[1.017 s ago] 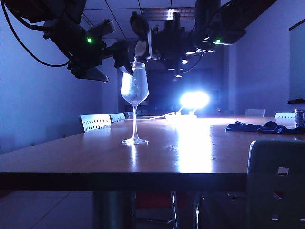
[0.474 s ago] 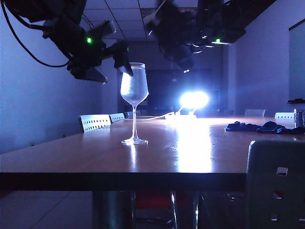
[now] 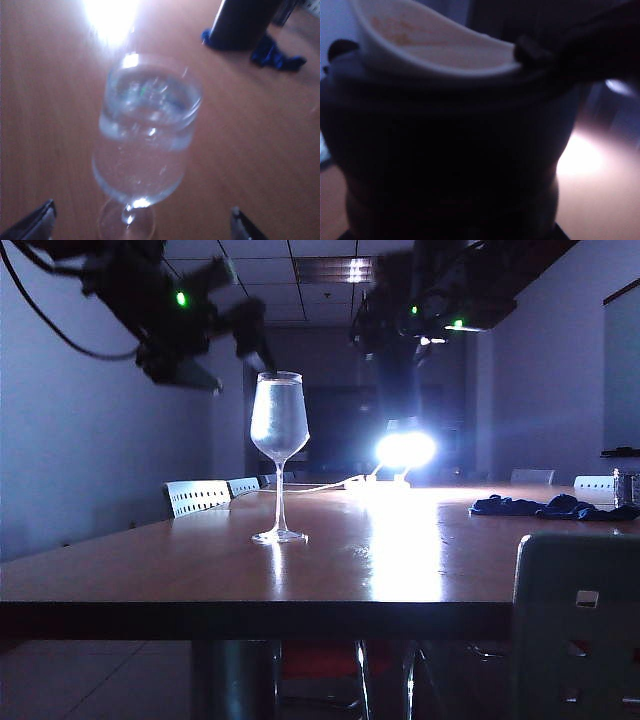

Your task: Pick up the black thermos cup, pour some water from it into the stemmed glass, and then put the thermos cup back on the table.

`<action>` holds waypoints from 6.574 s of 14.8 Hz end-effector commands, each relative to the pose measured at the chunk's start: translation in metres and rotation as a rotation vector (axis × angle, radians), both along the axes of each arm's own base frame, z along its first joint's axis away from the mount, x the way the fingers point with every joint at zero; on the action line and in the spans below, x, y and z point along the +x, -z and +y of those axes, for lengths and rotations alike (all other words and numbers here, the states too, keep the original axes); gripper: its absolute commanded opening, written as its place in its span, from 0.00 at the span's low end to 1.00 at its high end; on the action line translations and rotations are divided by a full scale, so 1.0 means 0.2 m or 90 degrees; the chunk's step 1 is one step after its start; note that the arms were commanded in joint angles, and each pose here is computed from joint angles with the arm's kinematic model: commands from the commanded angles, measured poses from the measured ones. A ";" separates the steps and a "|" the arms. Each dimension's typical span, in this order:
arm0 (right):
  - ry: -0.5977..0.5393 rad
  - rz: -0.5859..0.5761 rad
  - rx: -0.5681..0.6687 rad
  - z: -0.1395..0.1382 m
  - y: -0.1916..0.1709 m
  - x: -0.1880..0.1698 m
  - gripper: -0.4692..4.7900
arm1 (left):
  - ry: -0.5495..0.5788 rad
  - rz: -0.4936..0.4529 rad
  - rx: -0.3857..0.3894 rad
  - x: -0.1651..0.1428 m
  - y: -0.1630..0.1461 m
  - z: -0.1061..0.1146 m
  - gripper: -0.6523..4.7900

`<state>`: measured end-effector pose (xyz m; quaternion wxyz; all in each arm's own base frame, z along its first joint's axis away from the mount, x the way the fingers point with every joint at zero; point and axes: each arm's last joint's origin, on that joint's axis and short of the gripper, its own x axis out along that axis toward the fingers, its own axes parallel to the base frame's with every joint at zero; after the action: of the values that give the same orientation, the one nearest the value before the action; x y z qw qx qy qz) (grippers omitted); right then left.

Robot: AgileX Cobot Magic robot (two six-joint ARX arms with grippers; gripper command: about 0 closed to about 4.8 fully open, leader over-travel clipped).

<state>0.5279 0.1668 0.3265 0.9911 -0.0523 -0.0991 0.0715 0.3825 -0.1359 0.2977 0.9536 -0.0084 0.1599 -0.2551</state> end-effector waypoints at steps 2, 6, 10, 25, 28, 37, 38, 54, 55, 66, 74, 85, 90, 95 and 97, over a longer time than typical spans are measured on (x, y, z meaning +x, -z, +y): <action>-0.030 0.067 0.022 -0.01 -0.11 -0.07 0.21 | 0.033 -0.051 -0.027 -0.08 -0.16 0.02 1.00; -0.040 0.068 0.037 -0.05 -0.32 -0.19 0.21 | 0.052 -0.045 -0.031 -0.15 -0.24 0.04 1.00; -0.055 0.090 0.022 -0.11 -0.70 -0.53 0.21 | 0.088 -0.058 -0.046 -0.28 -0.37 0.07 1.00; -0.050 0.081 0.043 -0.13 0.10 -0.85 0.21 | 0.142 -0.046 0.000 -0.46 -0.46 0.12 1.00; -0.028 0.112 0.052 -0.15 0.33 -0.72 0.21 | 0.142 -0.033 0.003 -0.46 -0.45 0.12 1.00; 0.010 0.086 0.090 -0.25 0.61 -0.55 0.21 | 0.177 -0.005 0.027 -0.46 -0.33 0.12 1.00; 0.010 0.088 0.089 -0.24 0.63 -0.54 0.21 | 0.178 -0.006 0.029 -0.46 -0.33 0.12 1.00; 0.014 0.193 0.057 -0.26 0.59 -0.65 1.00 | 0.178 -0.042 0.021 -0.57 -0.44 0.16 1.00; 0.013 0.176 0.062 -0.28 0.52 -0.72 1.00 | 0.176 -0.060 0.018 -0.62 -0.48 0.17 1.00; -0.055 0.003 0.111 -0.67 -0.44 -2.15 1.00 | 0.064 -0.127 -0.016 -1.74 -0.71 0.58 1.00; -0.147 0.150 0.067 -0.88 -0.03 -2.77 1.00 | 0.093 -0.063 -0.070 -2.06 -0.13 0.67 1.00; -0.202 0.281 0.174 -0.64 0.88 -2.19 0.08 | -0.064 -0.089 -0.118 -1.49 0.57 0.52 0.11; -0.132 0.244 0.115 -0.66 0.87 -2.18 0.08 | -0.270 -0.125 -0.023 -1.46 0.64 0.57 0.11; 0.017 0.217 0.120 -0.70 0.87 -2.17 0.08 | -0.336 -0.141 0.062 -1.43 0.72 0.62 0.11; 0.095 0.172 0.052 -0.75 0.85 -2.16 0.08 | -0.294 -0.139 0.050 -1.43 0.72 0.64 0.11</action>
<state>0.0938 0.0211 0.1543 0.9980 0.0191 0.0559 0.0211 0.0970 -0.0082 0.1535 0.9979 0.0186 0.0625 0.0035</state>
